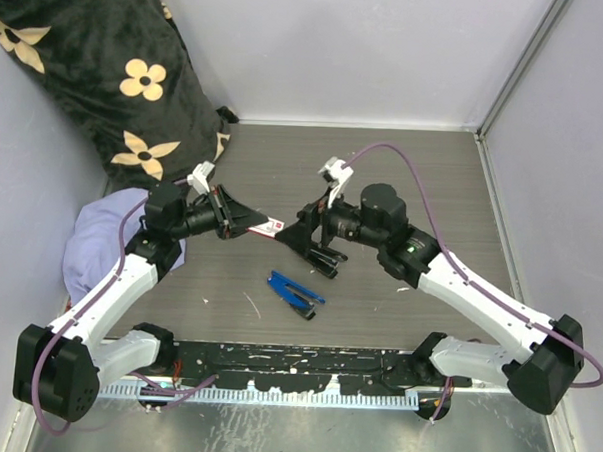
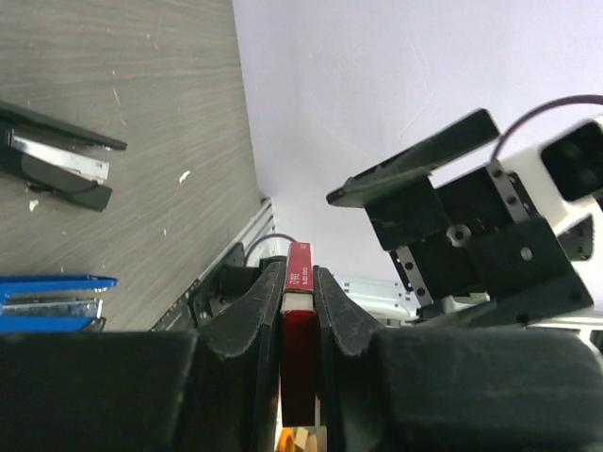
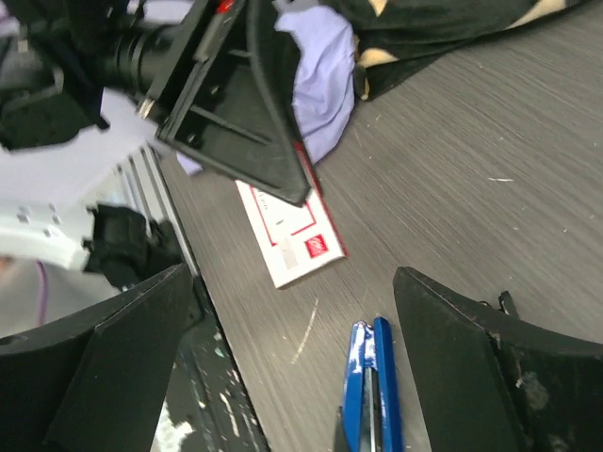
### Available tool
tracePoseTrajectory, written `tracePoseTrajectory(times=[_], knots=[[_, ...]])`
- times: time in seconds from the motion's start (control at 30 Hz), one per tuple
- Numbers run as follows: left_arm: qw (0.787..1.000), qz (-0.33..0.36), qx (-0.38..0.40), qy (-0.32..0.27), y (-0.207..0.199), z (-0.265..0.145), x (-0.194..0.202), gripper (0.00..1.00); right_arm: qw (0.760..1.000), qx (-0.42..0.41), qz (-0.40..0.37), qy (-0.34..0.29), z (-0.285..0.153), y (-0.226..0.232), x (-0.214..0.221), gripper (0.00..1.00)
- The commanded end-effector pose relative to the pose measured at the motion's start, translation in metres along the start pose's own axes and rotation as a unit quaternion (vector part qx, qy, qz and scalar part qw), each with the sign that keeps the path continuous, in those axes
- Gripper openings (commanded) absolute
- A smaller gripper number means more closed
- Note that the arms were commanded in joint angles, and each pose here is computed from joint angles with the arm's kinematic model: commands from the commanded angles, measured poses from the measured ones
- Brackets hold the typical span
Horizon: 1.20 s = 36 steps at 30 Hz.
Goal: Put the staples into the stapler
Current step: Open the staple box.
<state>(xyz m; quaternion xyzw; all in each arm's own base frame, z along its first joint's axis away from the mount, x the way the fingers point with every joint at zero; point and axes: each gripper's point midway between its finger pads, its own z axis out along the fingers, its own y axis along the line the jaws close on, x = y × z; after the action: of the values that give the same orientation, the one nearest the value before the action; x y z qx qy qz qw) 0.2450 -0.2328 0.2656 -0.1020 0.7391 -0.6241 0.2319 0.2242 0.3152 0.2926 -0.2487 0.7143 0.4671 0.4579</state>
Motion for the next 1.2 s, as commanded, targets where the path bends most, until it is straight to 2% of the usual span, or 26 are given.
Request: tracePoseTrajectory(times=[0.0,0.27,0.47,0.77,0.97,1.17], knots=[[0.999,0.011,0.016,0.039,-0.015,-0.006,0.012,0.17,0.987,-0.015,-0.156,0.044,0.009,0.018,0.005,0.95],[0.998,0.003,0.019,0.065,-0.015,-0.008,0.02,0.17,0.967,0.002,-0.232,0.108,0.037,0.029,0.026,0.94],[0.997,0.004,0.021,0.07,-0.015,-0.009,0.021,0.18,0.958,0.032,-0.259,0.121,0.041,0.021,0.029,0.91],[0.997,0.01,0.023,0.075,-0.015,-0.009,0.023,0.18,0.959,0.026,-0.254,0.123,0.042,0.025,0.029,0.67],[0.996,0.01,0.022,0.081,-0.014,-0.009,0.024,0.18,0.96,0.016,-0.252,0.119,0.046,0.029,0.028,0.58],[0.996,0.01,0.022,0.082,-0.013,-0.009,0.025,0.18,0.959,0.016,-0.256,0.118,0.049,0.028,0.028,0.44]])
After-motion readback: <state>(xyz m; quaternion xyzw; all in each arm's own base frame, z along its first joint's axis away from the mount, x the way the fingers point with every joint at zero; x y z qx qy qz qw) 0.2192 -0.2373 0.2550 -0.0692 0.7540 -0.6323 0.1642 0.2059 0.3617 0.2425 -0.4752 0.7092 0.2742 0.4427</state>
